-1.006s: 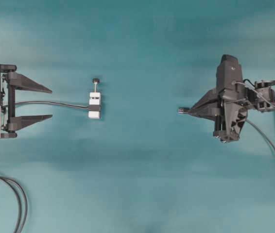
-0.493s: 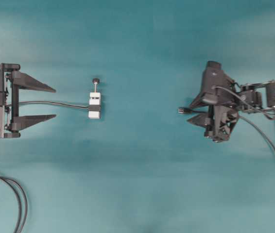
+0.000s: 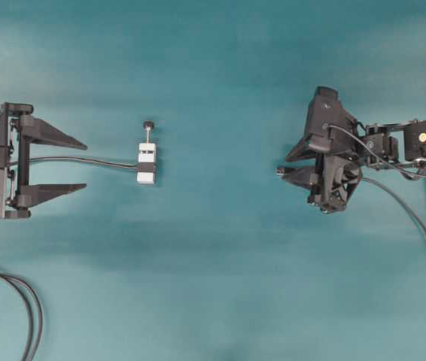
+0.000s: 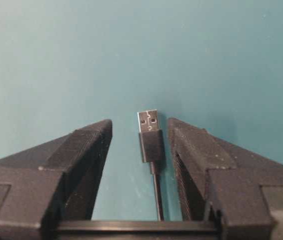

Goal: Insert the USB cable into the female connector supported by the left arm.
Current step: 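Lower the right gripper around the black USB plug, then close the right gripper on the USB plug and lift it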

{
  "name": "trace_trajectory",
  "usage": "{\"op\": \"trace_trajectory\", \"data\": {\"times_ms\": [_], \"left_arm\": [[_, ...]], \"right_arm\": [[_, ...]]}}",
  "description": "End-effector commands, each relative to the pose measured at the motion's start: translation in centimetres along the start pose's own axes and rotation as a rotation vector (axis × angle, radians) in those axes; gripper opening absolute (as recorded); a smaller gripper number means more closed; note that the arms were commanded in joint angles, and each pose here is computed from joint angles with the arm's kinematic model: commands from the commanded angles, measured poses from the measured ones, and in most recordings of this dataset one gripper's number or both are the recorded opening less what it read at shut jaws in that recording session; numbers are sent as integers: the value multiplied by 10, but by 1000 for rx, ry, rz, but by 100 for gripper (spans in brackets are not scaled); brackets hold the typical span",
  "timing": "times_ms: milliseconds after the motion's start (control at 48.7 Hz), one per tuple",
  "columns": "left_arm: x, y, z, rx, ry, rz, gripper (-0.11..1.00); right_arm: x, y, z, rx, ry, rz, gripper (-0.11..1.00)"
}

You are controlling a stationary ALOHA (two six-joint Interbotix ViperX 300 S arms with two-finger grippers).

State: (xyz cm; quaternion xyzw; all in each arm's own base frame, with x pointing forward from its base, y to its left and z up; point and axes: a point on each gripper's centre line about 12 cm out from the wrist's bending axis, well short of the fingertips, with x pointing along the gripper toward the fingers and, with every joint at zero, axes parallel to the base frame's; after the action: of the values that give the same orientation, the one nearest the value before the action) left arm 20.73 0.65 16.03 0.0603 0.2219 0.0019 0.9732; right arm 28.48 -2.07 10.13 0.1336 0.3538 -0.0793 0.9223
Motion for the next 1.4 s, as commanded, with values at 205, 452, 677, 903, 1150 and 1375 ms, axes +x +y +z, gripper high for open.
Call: {"op": "trace_trajectory", "data": {"times_ms": [205,452,677,903,1150,1375], "left_arm": [[2,0,4,-12,7,-2,86],[2,0,2,-12,33,-6,86],[2,0,3,-13,32,-6,86],[2,0,3,-15,33,-6,86],[2,0,2,-15,39,-7,86],[2,0,2,-15,39,-7,86]], "right_arm": [[1,0,2,1,-12,2,51],[1,-1,-2,1,0,-1,51],[4,-2,-6,1,19,-6,51],[11,-3,-9,1,25,-7,51],[12,-4,-14,1,37,-10,50],[12,-4,-17,0,45,-11,27]]}}
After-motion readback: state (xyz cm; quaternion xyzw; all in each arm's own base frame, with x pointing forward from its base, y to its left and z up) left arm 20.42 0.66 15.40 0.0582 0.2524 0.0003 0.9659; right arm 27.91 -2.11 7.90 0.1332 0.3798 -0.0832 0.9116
